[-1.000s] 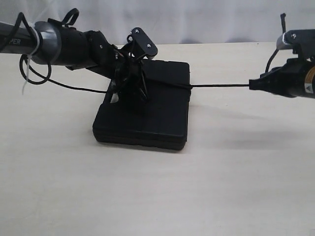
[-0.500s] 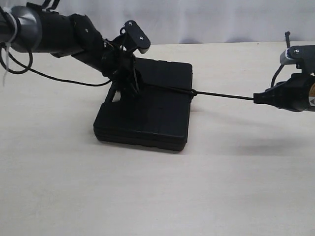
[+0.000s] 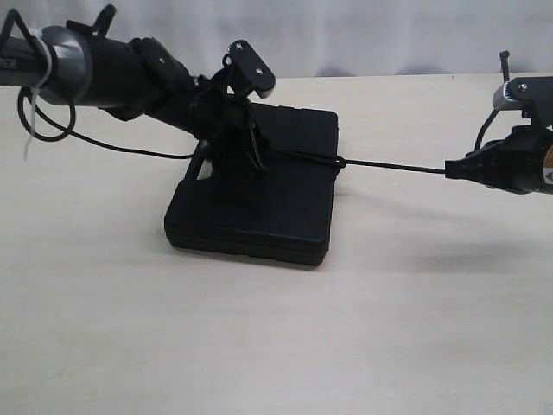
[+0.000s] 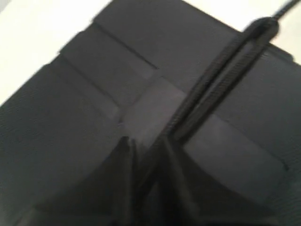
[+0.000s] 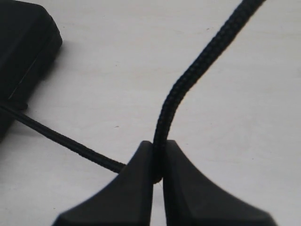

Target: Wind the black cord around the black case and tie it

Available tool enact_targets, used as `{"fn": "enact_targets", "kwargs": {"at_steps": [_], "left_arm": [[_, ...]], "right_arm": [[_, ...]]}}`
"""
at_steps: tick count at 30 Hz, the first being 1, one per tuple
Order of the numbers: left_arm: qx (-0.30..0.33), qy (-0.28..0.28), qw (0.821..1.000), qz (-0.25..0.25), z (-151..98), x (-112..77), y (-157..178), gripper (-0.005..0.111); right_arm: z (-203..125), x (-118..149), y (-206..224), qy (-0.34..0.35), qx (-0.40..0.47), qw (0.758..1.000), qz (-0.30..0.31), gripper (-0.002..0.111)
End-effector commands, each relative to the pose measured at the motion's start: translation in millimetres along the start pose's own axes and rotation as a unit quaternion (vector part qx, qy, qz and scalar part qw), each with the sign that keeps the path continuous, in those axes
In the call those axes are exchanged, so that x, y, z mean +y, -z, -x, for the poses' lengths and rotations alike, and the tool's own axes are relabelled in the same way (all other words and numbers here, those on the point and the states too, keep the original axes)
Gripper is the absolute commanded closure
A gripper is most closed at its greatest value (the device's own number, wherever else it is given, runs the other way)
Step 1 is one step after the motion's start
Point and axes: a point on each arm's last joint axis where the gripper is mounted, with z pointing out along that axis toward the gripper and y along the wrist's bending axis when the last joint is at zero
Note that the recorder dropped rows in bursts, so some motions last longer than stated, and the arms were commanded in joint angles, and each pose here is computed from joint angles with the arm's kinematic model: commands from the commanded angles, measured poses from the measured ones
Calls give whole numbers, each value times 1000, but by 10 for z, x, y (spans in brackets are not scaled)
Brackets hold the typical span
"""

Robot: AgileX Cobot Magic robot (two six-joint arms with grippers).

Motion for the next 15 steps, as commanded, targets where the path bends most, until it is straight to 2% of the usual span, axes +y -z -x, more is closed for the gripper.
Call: {"fn": "enact_targets", "kwargs": {"at_steps": [1,6,15], "left_arm": [[8,-46,999,-18,-9,-170,-150,107],[24,-86,994,-56,-57,-248,-172,107],[23,-88,994,-57,-37,-247,-142,107]], "right_arm": [[12,-15,17,0,-6,1000,0,104],[9,-23,18,11,-4,1000,-2,104],[-20,-73,20,8,14,1000,-26,104]]}}
